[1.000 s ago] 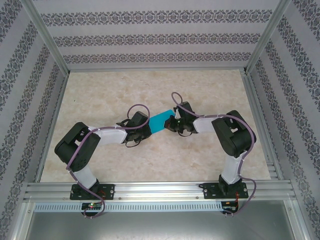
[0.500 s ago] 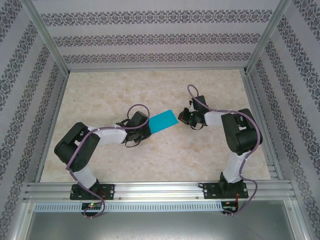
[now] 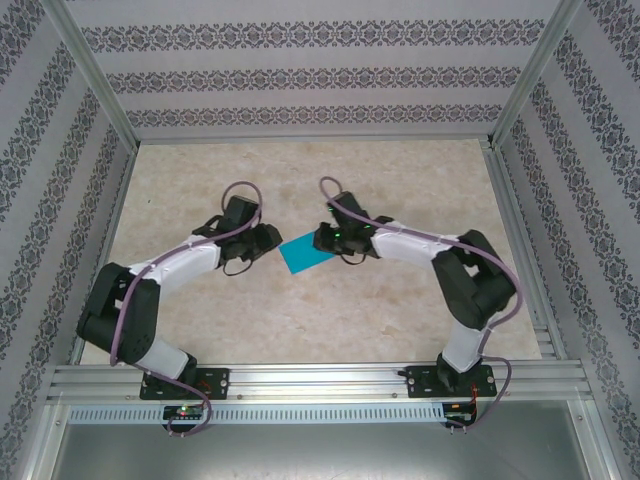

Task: Fold a paper plane with a square sheet of paper (pick it up from the middle)
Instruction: Rotate the paper at the center of the table.

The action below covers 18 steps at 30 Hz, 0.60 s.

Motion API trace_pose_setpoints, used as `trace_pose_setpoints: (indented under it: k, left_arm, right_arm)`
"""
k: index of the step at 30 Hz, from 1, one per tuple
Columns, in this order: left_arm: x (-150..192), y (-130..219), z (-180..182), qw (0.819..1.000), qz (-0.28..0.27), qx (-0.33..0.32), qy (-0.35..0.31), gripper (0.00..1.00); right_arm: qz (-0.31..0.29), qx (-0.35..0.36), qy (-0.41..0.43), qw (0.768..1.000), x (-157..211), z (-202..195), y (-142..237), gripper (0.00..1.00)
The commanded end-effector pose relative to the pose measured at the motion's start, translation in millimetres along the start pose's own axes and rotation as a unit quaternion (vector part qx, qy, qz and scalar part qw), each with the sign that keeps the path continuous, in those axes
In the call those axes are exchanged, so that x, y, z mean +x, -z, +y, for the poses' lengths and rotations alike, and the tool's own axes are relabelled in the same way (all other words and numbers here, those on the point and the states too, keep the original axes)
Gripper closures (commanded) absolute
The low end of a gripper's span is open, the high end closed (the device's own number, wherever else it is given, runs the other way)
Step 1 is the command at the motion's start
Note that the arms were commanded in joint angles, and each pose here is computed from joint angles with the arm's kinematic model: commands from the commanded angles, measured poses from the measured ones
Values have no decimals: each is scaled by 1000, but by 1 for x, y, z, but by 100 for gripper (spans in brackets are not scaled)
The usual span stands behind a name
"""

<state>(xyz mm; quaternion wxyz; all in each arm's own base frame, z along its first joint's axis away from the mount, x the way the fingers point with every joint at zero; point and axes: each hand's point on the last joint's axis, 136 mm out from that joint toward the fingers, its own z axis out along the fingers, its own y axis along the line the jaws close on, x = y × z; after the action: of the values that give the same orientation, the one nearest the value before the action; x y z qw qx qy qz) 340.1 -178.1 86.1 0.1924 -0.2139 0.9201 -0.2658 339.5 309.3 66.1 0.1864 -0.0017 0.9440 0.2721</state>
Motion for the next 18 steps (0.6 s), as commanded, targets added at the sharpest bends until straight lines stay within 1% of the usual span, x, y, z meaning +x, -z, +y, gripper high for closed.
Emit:
trace_pose_setpoints:
  k: [1,4,7,12,16,18]
  left_arm:
    - [-6,14,28,999,10,-32,-3,59]
    - [-14,22,41,999,3,-44,2,55]
    - [-16,25,49,999,1,-48,5,53]
    - [-13,21,53,999,12,-48,5,52]
    - [-12,18,54,999,18,-47,1,51]
    - [-12,17,54,999,21,-47,-1,51]
  right_arm:
    - [31,26,20,999,15,18,-29,84]
    - [41,21,29,998,18,38,-47,84]
    - [49,23,35,998,16,47,-60,84]
    - [62,55,42,996,15,42,-74,85]
    - [89,74,46,992,27,31,-77,85]
    - [113,73,58,989,38,28,-75,85]
